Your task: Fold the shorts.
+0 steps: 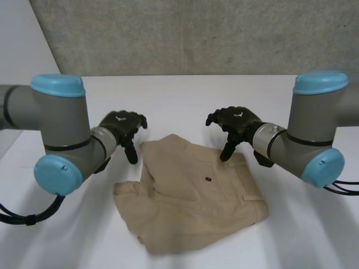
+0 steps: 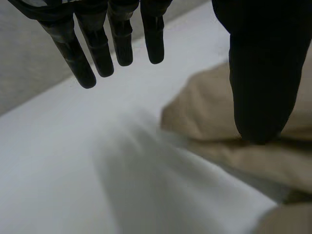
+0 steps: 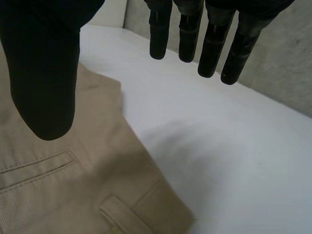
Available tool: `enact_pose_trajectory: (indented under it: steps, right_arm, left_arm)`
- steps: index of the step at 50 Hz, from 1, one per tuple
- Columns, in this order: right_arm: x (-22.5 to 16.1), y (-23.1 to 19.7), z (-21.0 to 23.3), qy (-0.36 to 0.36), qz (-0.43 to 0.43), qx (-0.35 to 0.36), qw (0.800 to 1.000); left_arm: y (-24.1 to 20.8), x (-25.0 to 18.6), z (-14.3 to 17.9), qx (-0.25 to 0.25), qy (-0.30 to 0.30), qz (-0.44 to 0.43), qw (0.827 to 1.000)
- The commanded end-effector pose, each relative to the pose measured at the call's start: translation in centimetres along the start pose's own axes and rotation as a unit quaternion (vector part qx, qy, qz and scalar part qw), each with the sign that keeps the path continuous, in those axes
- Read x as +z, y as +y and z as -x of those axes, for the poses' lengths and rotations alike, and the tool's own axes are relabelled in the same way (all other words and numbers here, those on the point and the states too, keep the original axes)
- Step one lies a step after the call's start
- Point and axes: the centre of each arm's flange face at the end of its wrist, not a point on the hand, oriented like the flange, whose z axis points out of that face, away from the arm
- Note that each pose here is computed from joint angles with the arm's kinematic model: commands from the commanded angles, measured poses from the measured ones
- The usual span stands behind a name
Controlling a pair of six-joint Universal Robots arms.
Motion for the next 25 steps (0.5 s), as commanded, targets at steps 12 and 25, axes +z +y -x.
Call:
enact_pose_trajectory:
  steps: [12, 25]
  right_arm:
    - [2.7, 3.0, 0.8, -0.019, 0.034, 0.014, 0.999]
    - [2.5, 2.7, 0.9, -0.022, 0.038, 0.018, 0.999]
  left_arm:
    - [1.8, 2.1, -0.8, 0.021, 0.043, -0.010, 0.999]
    - [-0.7, -0.1, -1.8, 0.030, 0.048, -0.045, 0.997]
